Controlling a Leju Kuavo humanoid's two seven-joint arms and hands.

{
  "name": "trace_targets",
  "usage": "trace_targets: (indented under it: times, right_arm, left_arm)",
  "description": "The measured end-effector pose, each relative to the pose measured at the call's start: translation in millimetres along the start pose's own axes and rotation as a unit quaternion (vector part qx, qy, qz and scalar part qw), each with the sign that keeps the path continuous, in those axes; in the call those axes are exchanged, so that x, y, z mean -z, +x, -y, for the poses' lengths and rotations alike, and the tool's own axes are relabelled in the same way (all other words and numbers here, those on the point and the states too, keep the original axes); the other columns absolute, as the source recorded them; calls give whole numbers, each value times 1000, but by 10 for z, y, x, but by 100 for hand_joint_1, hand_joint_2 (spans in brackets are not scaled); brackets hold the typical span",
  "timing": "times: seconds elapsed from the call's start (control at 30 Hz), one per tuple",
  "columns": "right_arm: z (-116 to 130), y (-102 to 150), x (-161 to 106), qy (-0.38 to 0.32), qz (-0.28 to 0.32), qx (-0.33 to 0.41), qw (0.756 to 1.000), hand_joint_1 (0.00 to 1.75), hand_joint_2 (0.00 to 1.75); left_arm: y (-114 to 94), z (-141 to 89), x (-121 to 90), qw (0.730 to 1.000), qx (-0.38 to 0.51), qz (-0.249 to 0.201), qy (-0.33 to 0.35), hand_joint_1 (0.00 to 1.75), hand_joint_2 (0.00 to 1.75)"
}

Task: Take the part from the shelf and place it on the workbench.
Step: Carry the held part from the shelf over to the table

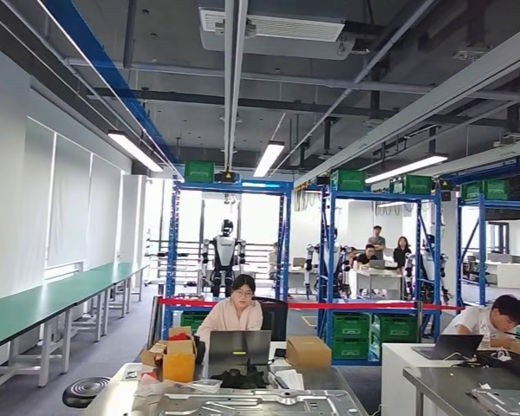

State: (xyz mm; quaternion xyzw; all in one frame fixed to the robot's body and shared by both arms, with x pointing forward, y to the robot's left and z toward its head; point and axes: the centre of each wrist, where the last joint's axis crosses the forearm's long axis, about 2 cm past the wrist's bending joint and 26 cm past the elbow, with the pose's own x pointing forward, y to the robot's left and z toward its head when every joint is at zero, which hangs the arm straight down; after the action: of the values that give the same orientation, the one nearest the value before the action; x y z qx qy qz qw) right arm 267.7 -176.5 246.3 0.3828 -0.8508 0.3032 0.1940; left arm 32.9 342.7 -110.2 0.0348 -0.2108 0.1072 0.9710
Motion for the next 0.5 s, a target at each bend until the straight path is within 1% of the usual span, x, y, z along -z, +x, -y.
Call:
trace_targets:
  times: [0.23, 0.5]
  right_arm:
    - [32, 25, 6, -5, 3, -10, 1000, 175, 175]
    - [16, -8, -36, -13, -4, 5, 1000, 175, 175]
  left_arm:
    - [-9, 12, -3, 1000, 0, 0, -4, 0, 175]
    - [-25, -18, -9, 1000, 2, -1, -3, 0, 175]
